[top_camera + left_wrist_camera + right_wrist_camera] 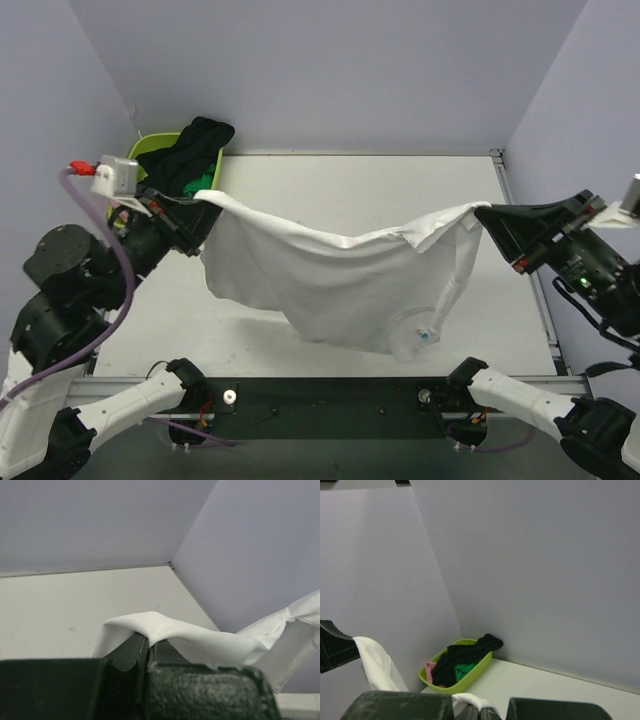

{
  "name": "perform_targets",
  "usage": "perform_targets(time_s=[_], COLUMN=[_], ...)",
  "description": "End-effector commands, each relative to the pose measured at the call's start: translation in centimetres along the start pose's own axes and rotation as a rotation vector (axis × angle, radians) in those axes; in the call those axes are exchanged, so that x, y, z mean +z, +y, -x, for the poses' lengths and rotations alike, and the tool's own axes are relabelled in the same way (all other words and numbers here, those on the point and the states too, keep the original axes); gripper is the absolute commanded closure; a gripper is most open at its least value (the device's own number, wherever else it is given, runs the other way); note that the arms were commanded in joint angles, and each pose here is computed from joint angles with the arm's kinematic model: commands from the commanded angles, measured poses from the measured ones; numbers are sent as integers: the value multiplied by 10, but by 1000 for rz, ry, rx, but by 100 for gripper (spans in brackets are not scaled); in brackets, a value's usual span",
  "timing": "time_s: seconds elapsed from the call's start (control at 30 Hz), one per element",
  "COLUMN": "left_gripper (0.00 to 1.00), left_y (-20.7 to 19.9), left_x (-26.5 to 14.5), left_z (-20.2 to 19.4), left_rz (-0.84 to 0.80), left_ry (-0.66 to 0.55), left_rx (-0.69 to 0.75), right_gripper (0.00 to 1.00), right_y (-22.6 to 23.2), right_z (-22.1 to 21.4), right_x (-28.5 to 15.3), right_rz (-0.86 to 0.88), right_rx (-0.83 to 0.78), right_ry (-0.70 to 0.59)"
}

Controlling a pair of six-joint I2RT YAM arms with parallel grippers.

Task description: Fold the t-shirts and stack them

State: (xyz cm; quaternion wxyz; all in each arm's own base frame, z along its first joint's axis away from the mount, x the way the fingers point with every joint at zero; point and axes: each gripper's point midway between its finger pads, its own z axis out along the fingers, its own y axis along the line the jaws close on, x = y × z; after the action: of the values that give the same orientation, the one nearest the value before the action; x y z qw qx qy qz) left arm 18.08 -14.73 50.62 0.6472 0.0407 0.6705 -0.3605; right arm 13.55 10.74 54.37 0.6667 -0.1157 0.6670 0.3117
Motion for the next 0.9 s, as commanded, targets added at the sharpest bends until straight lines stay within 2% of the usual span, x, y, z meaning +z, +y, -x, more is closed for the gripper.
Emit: perform_targets(time_s=[0.0,0.13,0.17,0.23,0.27,0.3,0.33,0.37,0.4,0.47,0.5,0.53,0.57,0.6,0.67,0.73,0.77,0.83,0.87], left_gripper=[100,100,100,100,100,80,48,19,3,3,3,3,3,3,3,3,3,3,3], left_y=[24,56,75,93,127,134,149,173,199,227,225,221,202,193,164,152,143,141,137], left_x=[53,93,101,125,138,147,155,169,170,176,174,172,163,157,133,115,103,85,76], left_z=[-51,-91,-92,-99,-97,-96,-97,-103,-102,-112,-113,-114,-99,-114,-104,-129,-130,-174,-182], left_rz=[92,191,241,239,307,290,313,361,414,462,427,406,358,327,272,269,256,288,285], left_ry=[86,151,145,173,168,173,178,197,201,239,258,252,203,212,167,224,221,331,349], left_rx=[29,31,14,-29,-71,-101,-134,-160,-187,-251,-282,-292,-280,-286,-269,-262,-250,-261,-268], right_gripper=[100,100,100,100,100,100,51,19,0,0,0,0,0,0,0,0,0,0,0], right_y=[-39,-79,-90,-122,-144,-164,-174,-189,-197,-202,-200,-199,-190,-185,-166,-153,-144,-134,-119], right_z=[-29,-58,-70,-66,-80,-81,-77,-94,-98,-108,-110,-124,-111,-112,-116,-126,-143,-165,-169], right_x=[63,100,118,130,148,153,158,171,174,179,178,176,170,166,153,144,133,123,115], right_rz=[-216,-400,-435,-489,-528,-560,-585,-617,-642,-654,-650,-649,-629,-621,-583,-563,-555,-535,-496], right_rx=[-49,-96,-81,-9,25,82,97,112,122,137,143,147,143,145,152,144,128,121,139], right_ry=[74,158,196,199,247,254,250,305,317,340,343,369,315,305,290,305,333,372,365])
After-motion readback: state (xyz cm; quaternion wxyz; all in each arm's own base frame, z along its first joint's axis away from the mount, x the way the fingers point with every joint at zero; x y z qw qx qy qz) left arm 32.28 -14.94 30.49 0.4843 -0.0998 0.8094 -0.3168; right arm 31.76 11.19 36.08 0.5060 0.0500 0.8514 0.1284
